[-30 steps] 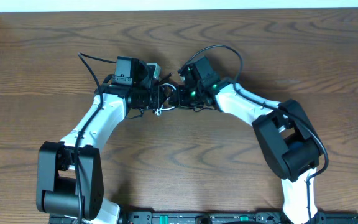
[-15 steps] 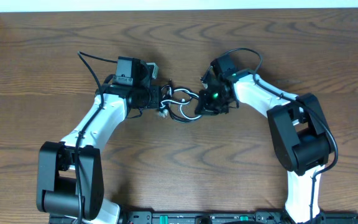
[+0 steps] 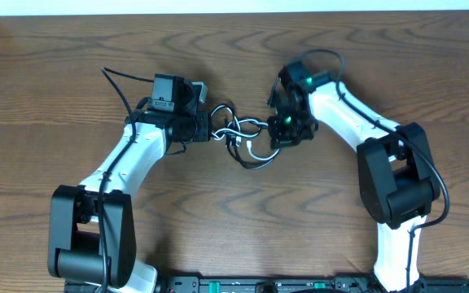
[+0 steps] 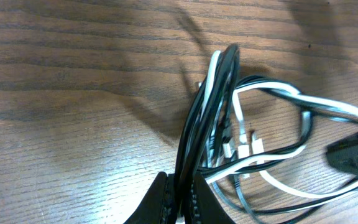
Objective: Untangle cables
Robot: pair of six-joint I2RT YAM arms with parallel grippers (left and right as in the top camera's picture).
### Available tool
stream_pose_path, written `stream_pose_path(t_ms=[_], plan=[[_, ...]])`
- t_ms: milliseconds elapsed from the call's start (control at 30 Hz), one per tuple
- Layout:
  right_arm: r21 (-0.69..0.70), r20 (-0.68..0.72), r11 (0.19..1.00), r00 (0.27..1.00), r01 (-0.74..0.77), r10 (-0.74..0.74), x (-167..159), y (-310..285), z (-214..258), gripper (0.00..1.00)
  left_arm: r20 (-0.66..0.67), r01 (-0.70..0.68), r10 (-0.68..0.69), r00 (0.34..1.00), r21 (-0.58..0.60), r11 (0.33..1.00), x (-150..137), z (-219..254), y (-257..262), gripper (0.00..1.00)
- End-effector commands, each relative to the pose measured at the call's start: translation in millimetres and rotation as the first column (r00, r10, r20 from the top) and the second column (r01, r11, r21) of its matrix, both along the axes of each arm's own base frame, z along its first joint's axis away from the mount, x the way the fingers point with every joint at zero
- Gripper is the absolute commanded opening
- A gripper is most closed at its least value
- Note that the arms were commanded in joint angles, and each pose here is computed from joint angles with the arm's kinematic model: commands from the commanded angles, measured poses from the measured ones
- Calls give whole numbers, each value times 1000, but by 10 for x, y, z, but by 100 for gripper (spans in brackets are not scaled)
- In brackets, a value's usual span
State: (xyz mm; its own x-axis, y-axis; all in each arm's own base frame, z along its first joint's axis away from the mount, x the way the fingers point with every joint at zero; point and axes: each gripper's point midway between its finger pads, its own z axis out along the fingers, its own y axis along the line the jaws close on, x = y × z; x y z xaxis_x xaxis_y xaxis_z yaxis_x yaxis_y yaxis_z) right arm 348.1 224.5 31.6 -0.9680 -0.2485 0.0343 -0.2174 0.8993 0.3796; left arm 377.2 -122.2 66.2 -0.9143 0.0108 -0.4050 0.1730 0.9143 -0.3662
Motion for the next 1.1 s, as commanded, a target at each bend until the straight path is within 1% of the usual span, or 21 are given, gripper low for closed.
stream_pose_path(t_ms=[0, 100, 333, 433, 533, 600, 633, 700, 767, 833, 867, 933, 1000, 1067], plan=[[-100, 99, 995, 994, -28, 38, 219, -164, 179, 1, 15, -53, 52, 999, 73, 996, 73, -25, 166, 8], [-133, 109, 990, 992, -42, 57, 247, -214, 293, 1, 22, -71, 70, 997, 105, 992, 88, -39, 227, 8], [-325, 157, 944, 981, -58, 114, 358, -539, 501, 1, 21, -75, 73, 997, 105, 992, 90, -39, 229, 7], [-391, 179, 914, 964, -113, 196, 408, -620, 640, 1, 16, -100, 99, 995, 107, 989, 94, -43, 250, 7], [-441, 183, 880, 942, -177, 281, 409, -632, 719, 1, 19, -139, 137, 990, 139, 981, 109, -58, 325, 8], [-504, 189, 842, 927, -193, 325, 432, -678, 743, 1, 19, -143, 141, 990, 147, 979, 108, -63, 341, 7], [-578, 199, 795, 913, -185, 357, 471, -739, 777, 1, 19, -142, 141, 990, 147, 979, 106, -64, 341, 8], [-655, 209, 737, 898, -166, 388, 521, -808, 829, 1, 19, -143, 141, 990, 147, 979, 108, -63, 341, 8], [-732, 220, 668, 880, -136, 420, 583, -889, 908, 1, 19, -143, 141, 990, 147, 979, 106, -64, 342, 7], [-808, 233, 582, 859, -89, 455, 662, -974, 1024, 1, 20, -146, 144, 989, 152, 978, 109, -64, 351, 7], [-842, 242, 537, 848, -58, 471, 708, -1017, 1095, 1, 19, -160, 159, 987, 164, 973, 108, -73, 381, 8], [-881, 262, 474, 829, -4, 494, 784, -1057, 1207, 1, 22, -198, 198, 980, 193, 961, 113, -84, 456, 7], [-890, 284, 455, 816, 29, 504, 832, -1040, 1258, 1, 24, -219, 219, 975, 208, 953, 114, -90, 496, 7], [-883, 306, 468, 808, 44, 503, 863, -997, 1260, 1, 24, -219, 219, 975, 208, 953, 115, -90, 495, 8]])
